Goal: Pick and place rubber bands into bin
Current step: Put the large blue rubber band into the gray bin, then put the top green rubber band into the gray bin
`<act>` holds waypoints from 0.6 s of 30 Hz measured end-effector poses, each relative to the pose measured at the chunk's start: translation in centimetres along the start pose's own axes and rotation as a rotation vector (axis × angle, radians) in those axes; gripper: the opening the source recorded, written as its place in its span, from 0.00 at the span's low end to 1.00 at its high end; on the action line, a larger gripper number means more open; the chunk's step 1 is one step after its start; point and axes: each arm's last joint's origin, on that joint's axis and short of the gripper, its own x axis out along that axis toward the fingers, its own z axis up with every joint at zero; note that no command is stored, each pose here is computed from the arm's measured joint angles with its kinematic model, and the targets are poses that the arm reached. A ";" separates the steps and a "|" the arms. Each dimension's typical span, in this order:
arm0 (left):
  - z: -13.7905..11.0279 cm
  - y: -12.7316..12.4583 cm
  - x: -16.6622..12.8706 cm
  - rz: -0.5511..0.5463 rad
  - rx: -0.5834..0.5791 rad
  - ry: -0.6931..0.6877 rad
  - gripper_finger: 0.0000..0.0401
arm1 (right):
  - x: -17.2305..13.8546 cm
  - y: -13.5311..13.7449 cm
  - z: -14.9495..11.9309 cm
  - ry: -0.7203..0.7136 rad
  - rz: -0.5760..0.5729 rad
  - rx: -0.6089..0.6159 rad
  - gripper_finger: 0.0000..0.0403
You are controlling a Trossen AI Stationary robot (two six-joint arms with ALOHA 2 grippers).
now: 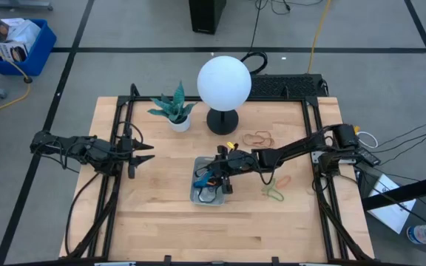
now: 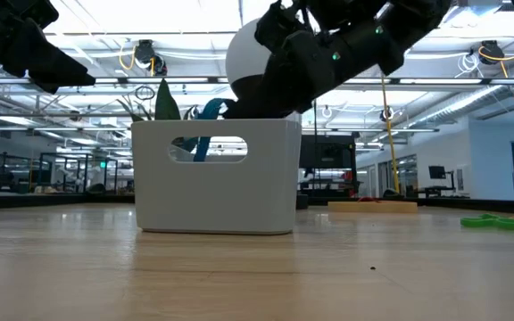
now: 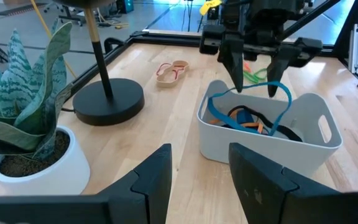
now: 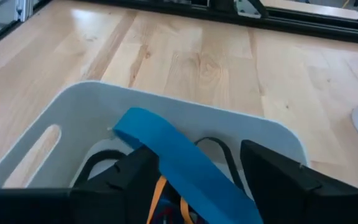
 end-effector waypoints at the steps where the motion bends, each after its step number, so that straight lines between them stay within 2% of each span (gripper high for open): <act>1: 0.0 0.0 0.0 0.000 0.000 -0.001 0.41 | -0.3 -0.1 0.2 0.000 -0.001 0.003 0.56; 14: 0.0 0.0 0.0 0.000 -0.001 0.000 0.41 | -6.4 -1.7 2.7 0.090 -0.031 0.073 0.56; 18: 0.0 0.0 0.0 0.000 -0.001 -0.001 0.41 | -8.4 -2.1 3.6 0.069 -0.040 0.077 0.56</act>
